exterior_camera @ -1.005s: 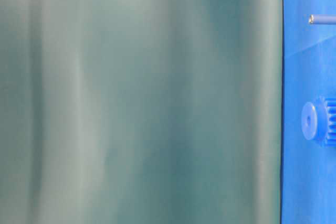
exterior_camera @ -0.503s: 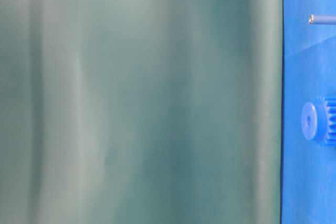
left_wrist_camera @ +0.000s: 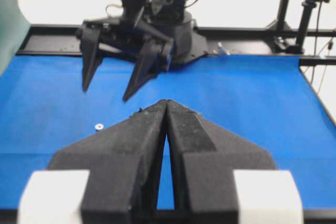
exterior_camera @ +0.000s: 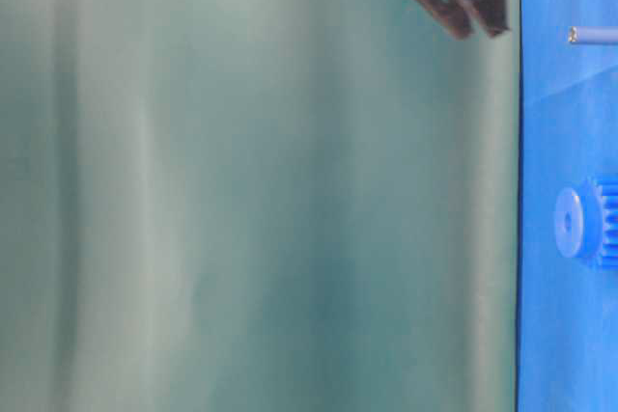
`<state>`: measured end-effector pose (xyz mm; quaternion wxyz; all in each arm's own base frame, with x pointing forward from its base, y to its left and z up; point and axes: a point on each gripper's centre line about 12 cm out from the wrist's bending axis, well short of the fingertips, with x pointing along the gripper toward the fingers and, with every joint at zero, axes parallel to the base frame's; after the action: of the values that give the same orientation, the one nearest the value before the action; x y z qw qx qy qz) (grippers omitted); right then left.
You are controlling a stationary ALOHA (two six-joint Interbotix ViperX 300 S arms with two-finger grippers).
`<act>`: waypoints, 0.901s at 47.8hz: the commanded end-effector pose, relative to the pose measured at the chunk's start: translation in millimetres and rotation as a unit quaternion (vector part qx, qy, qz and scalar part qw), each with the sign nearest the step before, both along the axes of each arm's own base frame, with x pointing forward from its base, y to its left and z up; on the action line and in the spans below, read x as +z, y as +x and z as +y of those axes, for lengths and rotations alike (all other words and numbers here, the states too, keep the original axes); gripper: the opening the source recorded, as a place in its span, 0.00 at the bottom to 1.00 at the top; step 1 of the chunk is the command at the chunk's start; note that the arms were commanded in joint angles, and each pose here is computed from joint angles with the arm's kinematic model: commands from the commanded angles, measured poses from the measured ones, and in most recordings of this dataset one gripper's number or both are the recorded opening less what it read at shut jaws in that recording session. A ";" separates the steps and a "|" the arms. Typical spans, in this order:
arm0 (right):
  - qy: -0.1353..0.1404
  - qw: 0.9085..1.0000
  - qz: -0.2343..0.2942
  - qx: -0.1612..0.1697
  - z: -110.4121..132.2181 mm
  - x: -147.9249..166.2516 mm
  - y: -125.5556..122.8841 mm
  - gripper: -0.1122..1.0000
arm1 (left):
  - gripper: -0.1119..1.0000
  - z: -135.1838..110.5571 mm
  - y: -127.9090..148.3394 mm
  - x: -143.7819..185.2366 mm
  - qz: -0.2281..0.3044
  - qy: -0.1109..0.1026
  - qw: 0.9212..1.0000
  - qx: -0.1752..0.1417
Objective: Insert the shaft placed at a random location into the center hole of the small gear at another random location.
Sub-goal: 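Lower the open right gripper around the shaft and close on it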
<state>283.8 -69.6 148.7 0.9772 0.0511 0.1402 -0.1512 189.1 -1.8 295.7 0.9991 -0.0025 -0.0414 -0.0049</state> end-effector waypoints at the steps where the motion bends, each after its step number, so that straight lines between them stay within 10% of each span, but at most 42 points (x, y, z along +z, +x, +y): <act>1: 0.005 1.000 -0.006 -0.017 -5.8 -5.3 6.7 0.80 | 0.10 -0.3 0.6 3.9 -0.005 0.001 1.000 -0.001; 27: 0.021 0.999 0.022 -0.036 -10.7 -36.3 13.9 0.76 | 0.10 -0.3 0.6 1.3 0.002 0.001 1.000 -0.001; 43: 0.030 0.998 0.047 -0.036 -11.1 -47.1 18.0 0.28 | 0.10 -0.3 0.5 -0.6 0.006 0.000 1.000 -0.001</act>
<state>297.5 -79.1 96.7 0.9601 0.0766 0.1978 -0.1823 188.5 -1.8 292.2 0.9995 -0.0025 -0.0314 -0.0048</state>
